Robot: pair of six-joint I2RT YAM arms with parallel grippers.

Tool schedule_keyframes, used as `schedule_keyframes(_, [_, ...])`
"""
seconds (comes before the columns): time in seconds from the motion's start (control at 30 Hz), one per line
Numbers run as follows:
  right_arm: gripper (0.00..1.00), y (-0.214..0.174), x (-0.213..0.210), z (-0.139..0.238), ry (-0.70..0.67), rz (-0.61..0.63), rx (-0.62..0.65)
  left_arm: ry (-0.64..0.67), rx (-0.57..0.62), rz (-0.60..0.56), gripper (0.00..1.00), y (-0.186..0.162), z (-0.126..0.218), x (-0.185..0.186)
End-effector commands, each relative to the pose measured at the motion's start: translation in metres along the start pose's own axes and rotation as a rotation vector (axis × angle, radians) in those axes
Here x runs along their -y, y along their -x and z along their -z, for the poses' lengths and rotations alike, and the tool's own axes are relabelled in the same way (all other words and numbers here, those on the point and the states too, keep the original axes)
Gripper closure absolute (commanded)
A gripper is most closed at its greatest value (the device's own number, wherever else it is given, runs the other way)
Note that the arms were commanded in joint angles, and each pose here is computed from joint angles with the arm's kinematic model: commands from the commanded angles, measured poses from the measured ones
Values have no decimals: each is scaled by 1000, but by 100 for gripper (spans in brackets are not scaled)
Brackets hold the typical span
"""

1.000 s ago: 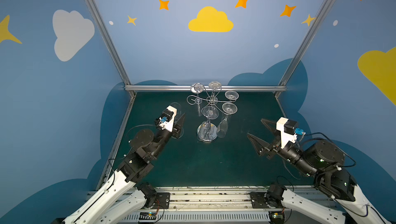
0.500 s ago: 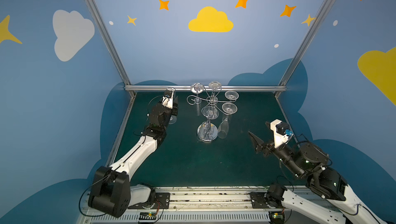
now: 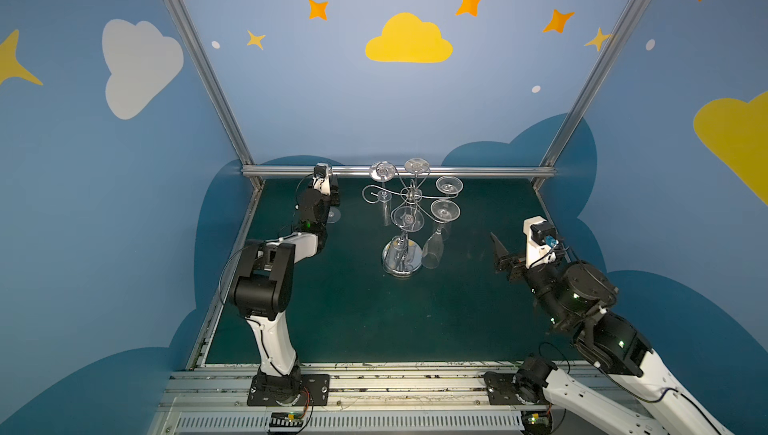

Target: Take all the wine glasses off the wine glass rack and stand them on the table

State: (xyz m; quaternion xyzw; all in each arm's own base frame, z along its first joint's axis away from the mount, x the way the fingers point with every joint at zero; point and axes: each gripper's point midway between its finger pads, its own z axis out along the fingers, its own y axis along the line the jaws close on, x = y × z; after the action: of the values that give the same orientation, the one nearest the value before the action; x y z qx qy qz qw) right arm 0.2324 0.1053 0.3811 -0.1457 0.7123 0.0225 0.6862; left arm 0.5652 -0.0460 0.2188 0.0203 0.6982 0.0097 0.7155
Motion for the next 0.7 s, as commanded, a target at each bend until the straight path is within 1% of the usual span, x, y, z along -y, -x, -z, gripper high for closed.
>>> schedule_keyframes(0.0, [10, 3, 2, -9, -12, -28, 5, 48, 123, 30, 59, 22, -9, -13])
schedule_keyframes(0.3, [10, -10, -2, -32, 14, -60, -50, 62, 88, 52, 58, -6, -18, -17])
schedule_keyframes(0.67, [10, -13, 0, -30, 17, -88, -51, 73, 53, 50, 54, -23, -19, -20])
